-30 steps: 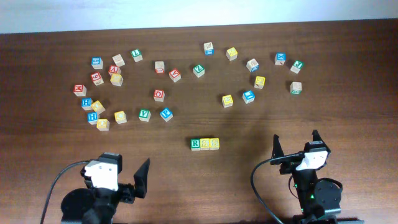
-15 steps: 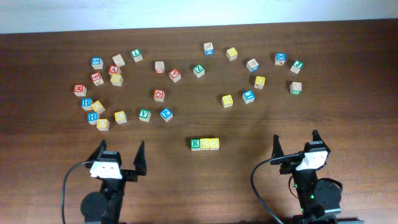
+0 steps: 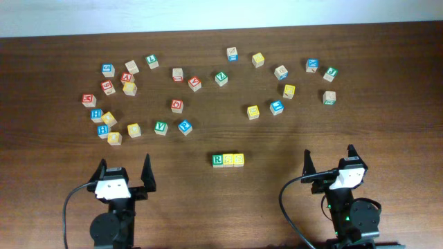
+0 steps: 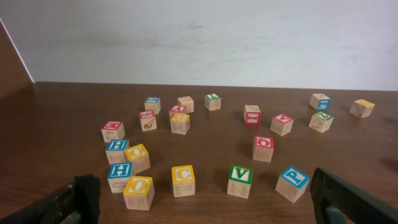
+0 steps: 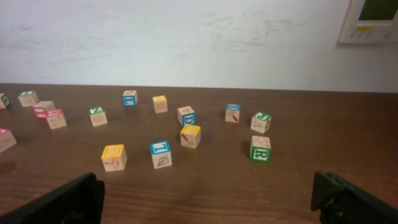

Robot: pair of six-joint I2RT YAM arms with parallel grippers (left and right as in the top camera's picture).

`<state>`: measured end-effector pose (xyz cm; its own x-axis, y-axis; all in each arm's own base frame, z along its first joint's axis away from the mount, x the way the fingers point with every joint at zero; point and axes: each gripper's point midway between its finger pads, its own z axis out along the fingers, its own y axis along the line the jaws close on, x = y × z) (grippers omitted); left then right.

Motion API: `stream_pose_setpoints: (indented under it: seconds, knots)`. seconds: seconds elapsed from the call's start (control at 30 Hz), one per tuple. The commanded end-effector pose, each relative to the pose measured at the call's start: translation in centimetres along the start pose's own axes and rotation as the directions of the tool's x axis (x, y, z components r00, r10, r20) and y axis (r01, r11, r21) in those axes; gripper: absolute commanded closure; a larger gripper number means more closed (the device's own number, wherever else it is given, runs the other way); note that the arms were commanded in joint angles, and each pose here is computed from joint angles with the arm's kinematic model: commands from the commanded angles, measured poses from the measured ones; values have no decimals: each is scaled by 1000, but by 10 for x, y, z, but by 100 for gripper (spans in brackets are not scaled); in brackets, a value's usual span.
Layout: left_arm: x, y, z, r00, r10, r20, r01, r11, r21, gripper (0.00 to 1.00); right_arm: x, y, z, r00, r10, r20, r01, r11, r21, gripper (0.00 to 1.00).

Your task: Spell out RSS

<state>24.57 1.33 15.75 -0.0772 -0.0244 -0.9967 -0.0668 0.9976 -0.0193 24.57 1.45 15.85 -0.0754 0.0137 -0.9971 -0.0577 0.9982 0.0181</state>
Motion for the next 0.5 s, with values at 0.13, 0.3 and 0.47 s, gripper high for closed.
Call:
stream_pose_setpoints:
  seconds: [0.13,0.3,0.47]
  knots:
    - [2,-2,0,1000,15,-3,-15,1000,13,1,3,-3,0,1000,-3,-4,3,1000,13,2]
    - [2,-3,0,1000,15,-2,-15,1000,17,1,3,-3,0,1000,-3,-4,3,1000,13,2]
    - [1,-3,0,1000,15,-1,-15,1000,17,1,3,-3,0,1000,-3,-4,3,1000,13,2]
